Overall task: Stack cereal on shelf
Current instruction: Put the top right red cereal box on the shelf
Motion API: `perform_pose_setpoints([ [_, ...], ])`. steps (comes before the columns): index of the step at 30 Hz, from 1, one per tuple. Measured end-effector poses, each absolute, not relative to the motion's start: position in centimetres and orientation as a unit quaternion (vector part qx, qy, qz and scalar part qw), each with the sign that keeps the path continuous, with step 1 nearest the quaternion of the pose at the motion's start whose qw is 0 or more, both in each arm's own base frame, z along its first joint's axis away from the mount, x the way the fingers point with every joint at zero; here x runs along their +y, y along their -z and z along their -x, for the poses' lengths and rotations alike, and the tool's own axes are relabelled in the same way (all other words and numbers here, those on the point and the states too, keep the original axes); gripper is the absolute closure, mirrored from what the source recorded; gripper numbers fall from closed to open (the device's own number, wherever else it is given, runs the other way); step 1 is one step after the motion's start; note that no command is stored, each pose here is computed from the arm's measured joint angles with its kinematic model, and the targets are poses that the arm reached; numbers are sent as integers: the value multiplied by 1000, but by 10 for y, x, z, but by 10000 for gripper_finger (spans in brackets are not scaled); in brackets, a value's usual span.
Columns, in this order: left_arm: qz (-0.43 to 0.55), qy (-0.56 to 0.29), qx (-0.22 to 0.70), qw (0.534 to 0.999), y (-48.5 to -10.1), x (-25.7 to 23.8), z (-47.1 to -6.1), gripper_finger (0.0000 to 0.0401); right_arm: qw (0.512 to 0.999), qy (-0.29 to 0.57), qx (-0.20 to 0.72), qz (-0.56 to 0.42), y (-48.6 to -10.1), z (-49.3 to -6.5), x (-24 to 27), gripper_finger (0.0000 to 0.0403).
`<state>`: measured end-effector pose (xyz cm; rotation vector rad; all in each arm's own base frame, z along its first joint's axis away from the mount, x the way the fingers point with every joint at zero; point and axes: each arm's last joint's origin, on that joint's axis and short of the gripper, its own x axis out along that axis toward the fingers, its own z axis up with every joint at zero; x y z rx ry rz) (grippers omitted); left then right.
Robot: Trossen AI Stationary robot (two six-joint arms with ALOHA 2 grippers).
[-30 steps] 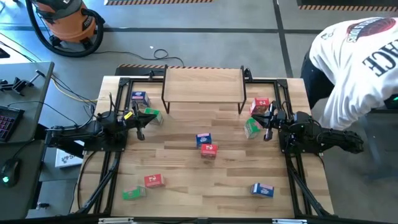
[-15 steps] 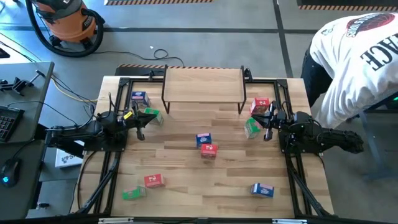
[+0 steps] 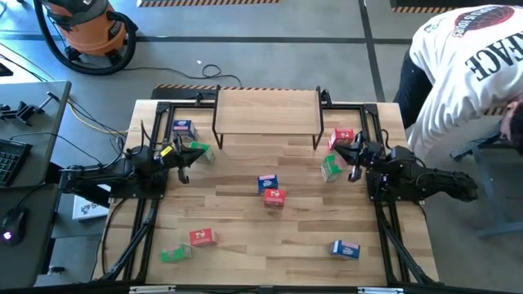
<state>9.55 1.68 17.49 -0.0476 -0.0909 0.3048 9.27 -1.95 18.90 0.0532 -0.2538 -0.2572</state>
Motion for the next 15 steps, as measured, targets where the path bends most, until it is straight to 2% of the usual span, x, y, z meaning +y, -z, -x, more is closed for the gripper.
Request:
perform_pose_setpoints([
  [6,27,-148,-40,988,-174,17,-96,400,968,157,-196,-3,-203,-88,-20,403],
  [15,26,-128,-37,991,-174,16,-98,401,962,168,-192,98,-248,-84,-19,403],
])
